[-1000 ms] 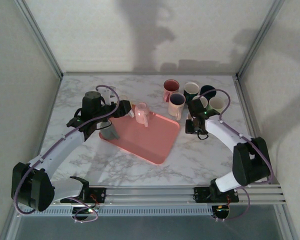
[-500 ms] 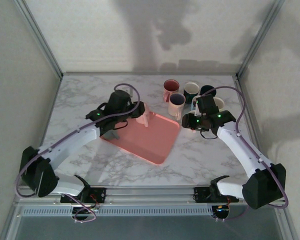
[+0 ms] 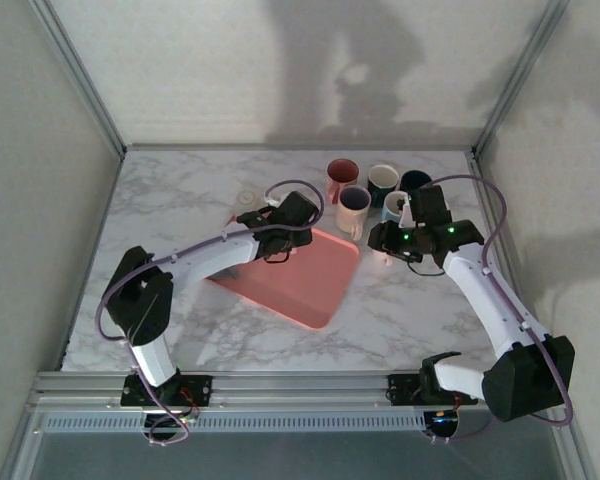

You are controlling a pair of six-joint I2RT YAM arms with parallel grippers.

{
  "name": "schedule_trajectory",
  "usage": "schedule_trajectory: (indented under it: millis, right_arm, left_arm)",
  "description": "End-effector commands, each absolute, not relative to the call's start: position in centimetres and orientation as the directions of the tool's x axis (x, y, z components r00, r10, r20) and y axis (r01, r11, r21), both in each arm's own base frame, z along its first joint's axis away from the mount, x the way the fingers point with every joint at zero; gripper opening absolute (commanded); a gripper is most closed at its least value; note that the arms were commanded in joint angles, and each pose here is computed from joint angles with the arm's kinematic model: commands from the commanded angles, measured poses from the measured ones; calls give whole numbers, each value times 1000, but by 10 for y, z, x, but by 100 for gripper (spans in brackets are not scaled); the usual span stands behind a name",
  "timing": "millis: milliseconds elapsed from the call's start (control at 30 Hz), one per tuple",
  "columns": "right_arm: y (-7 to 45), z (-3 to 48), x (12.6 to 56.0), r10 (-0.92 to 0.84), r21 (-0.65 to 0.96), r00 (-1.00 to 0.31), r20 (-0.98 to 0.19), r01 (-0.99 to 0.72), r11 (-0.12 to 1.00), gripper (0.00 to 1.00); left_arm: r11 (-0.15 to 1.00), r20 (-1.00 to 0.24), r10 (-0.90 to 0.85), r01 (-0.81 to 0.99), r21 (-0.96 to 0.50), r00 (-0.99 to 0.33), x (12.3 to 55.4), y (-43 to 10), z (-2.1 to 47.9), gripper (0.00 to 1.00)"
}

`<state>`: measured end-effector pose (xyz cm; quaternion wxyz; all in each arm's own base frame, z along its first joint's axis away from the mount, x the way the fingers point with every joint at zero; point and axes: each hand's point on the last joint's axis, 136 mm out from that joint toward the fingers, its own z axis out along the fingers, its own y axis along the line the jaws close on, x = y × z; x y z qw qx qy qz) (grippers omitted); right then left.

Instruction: Turn the mug right side up

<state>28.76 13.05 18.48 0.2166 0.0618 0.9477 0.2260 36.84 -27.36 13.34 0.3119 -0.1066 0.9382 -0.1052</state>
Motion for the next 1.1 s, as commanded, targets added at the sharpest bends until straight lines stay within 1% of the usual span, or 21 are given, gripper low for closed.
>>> schedule_trajectory:
  millis: [0, 133, 267, 733, 867, 967, 1067]
  right_arm:
    - [133, 199, 292, 208, 483, -896, -392, -8, 876, 49]
    - [131, 198, 298, 203, 490, -899, -389, -16, 872, 49]
    - [129, 196, 300, 205, 500, -901, -383, -16, 866, 49]
    - [125, 192, 300, 226, 524, -899, -375, -5, 852, 49]
    - [125, 193, 300, 229, 526, -898, -376, -4, 851, 48]
    - [125, 195, 300, 226, 522, -897, -380, -7, 853, 48]
    - [124, 195, 301, 228, 517, -895, -383, -3, 856, 49]
  left_arm:
    - [956, -575, -290, -206, -208, -765, 371, -265, 127, 51]
    - [956, -564, -293, -221, -195, -772, 375, -268, 113, 47]
    - [960, -542, -281, -221, -174, -792, 377, -274, 98, 46]
    - [962, -537, -263, -257, -88, -801, 381, -258, 73, 39]
    - [962, -540, -261, -260, -79, -800, 382, -252, 73, 32]
    - [964, -551, -251, -260, -63, -796, 384, -249, 77, 21]
    - [966, -555, -247, -249, -72, -794, 385, -251, 82, 13]
